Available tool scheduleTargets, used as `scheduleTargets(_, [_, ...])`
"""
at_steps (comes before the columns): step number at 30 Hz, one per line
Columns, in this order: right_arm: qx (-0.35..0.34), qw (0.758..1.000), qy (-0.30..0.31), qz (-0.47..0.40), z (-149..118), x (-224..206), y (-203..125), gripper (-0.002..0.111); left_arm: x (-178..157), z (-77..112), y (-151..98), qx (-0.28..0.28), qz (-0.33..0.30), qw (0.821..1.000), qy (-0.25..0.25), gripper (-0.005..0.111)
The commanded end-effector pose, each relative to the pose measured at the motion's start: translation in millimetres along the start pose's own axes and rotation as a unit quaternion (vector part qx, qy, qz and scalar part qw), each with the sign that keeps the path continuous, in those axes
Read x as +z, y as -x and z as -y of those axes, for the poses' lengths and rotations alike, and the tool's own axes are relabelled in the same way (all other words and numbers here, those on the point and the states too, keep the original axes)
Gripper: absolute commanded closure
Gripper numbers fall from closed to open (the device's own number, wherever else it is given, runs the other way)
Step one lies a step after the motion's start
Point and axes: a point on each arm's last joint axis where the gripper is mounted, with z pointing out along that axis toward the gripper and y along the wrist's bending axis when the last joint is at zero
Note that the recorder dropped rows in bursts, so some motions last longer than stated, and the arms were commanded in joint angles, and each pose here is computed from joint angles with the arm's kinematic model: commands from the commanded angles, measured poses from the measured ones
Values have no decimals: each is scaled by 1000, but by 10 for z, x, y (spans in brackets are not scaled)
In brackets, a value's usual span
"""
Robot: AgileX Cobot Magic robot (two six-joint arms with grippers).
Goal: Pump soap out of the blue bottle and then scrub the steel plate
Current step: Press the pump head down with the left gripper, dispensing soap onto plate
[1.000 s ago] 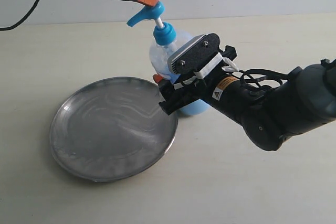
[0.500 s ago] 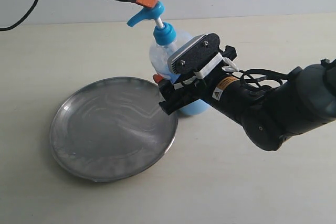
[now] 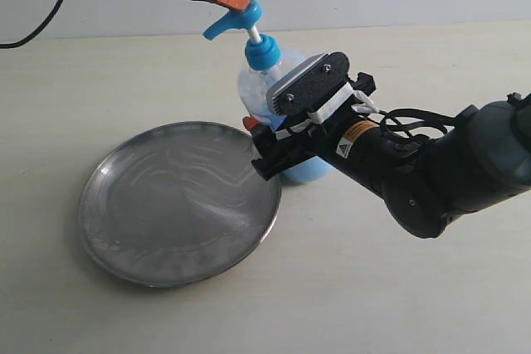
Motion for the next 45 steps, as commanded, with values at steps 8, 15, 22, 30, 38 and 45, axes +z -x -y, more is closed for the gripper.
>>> scheduleTargets(8, [-13, 1000, 6, 25, -5, -1, 89, 108, 132, 2, -106, -5, -46, 999, -8, 107])
scheduleTargets(15, [-13, 1000, 6, 25, -5, -1, 89, 108, 196, -8, -154, -7, -70, 997, -12, 107])
scheduleTargets(22, [-19, 999, 13, 28, -17, -2, 94, 108, 349, -36, -223, -12, -98, 995, -15, 107])
scheduleTargets(30, [-19, 999, 13, 28, -17, -2, 94, 108, 429, -53, -296, -18, -120, 992, -19, 107])
scheduleTargets(38, [-19, 999, 13, 28, -17, -2, 94, 108, 746, -42, -480, -22, -168, 985, -26, 107])
scheduleTargets(45, [-19, 999, 13, 29, -17, -2, 96, 108, 1002, -110, -717, -34, -200, 979, -16, 107])
